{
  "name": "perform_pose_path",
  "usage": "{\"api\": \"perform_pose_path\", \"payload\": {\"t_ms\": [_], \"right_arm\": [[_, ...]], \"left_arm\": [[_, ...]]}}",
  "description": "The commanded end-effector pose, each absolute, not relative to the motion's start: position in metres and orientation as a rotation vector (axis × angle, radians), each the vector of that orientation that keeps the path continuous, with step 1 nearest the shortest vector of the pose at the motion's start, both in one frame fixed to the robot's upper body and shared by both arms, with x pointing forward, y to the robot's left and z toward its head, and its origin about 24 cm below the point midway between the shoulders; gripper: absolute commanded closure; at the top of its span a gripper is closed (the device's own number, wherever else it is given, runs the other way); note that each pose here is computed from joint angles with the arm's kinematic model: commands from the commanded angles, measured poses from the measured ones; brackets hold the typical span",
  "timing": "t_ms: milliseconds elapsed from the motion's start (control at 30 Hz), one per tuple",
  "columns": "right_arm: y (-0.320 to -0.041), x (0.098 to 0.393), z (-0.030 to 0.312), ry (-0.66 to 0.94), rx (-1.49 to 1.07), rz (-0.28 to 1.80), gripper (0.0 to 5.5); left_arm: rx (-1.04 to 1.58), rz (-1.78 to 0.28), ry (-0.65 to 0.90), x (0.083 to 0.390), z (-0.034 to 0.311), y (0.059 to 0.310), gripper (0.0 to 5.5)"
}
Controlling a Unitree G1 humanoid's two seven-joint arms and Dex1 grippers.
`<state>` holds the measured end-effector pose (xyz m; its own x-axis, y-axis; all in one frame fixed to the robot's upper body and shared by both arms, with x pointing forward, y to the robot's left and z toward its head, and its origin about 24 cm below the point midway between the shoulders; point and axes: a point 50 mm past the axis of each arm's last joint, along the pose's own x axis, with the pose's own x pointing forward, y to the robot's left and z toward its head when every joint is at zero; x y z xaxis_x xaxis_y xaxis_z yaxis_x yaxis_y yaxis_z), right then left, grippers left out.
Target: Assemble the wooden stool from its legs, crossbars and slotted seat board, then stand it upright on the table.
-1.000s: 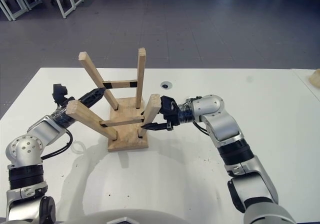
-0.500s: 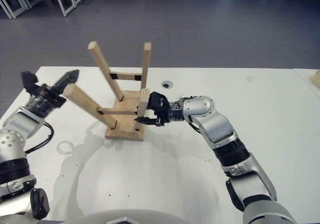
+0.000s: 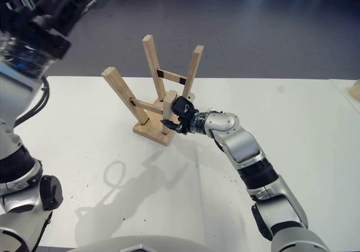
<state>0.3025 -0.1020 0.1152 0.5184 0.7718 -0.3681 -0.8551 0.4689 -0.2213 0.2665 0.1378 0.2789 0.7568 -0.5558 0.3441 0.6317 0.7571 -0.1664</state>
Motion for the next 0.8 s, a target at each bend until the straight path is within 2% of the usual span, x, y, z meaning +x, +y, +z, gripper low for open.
{"api": "perform_pose_path", "payload": {"t_ms": [33, 167, 267, 367, 467, 533, 600, 667, 733, 800], "right_arm": [[-0.142, 0.287, 0.046, 0.661, -0.447, 0.865, 3.44], [-0.139, 0.289, 0.047, 0.653, -0.449, 0.875, 3.44], [-0.136, 0.289, 0.048, 0.646, -0.446, 0.882, 3.44], [-0.134, 0.290, 0.048, 0.642, -0.444, 0.882, 3.44], [-0.134, 0.289, 0.049, 0.638, -0.442, 0.882, 3.44], [-0.134, 0.289, 0.049, 0.638, -0.440, 0.881, 3.44], [-0.133, 0.288, 0.048, 0.639, -0.439, 0.882, 3.44], [-0.133, 0.288, 0.048, 0.640, -0.438, 0.884, 3.44], [-0.133, 0.287, 0.048, 0.641, -0.437, 0.886, 3.44], [-0.133, 0.287, 0.049, 0.641, -0.437, 0.887, 3.44]], "left_arm": [[-0.180, -0.654, -0.051, 0.274, 0.225, 0.089, 2.01], [-0.133, -0.525, 0.095, 0.294, 0.184, 0.071, 2.01], [-0.097, -0.426, 0.121, 0.309, 0.170, 0.068, 2.01], [-0.131, -0.374, 0.024, 0.319, 0.186, 0.067, 2.01], [-0.087, -0.367, -0.149, 0.323, 0.221, 0.068, 2.01], [-0.058, -0.384, -0.147, 0.324, 0.220, 0.067, 2.21], [-0.061, -0.401, -0.043, 0.326, 0.194, 0.064, 2.51], [-0.012, -0.408, 0.121, 0.322, 0.150, 0.060, 2.80], [0.065, -0.389, 0.294, 0.311, 0.097, 0.061, 2.86], [0.098, -0.386, 0.375, 0.300, 0.069, 0.059, 2.86]]}}
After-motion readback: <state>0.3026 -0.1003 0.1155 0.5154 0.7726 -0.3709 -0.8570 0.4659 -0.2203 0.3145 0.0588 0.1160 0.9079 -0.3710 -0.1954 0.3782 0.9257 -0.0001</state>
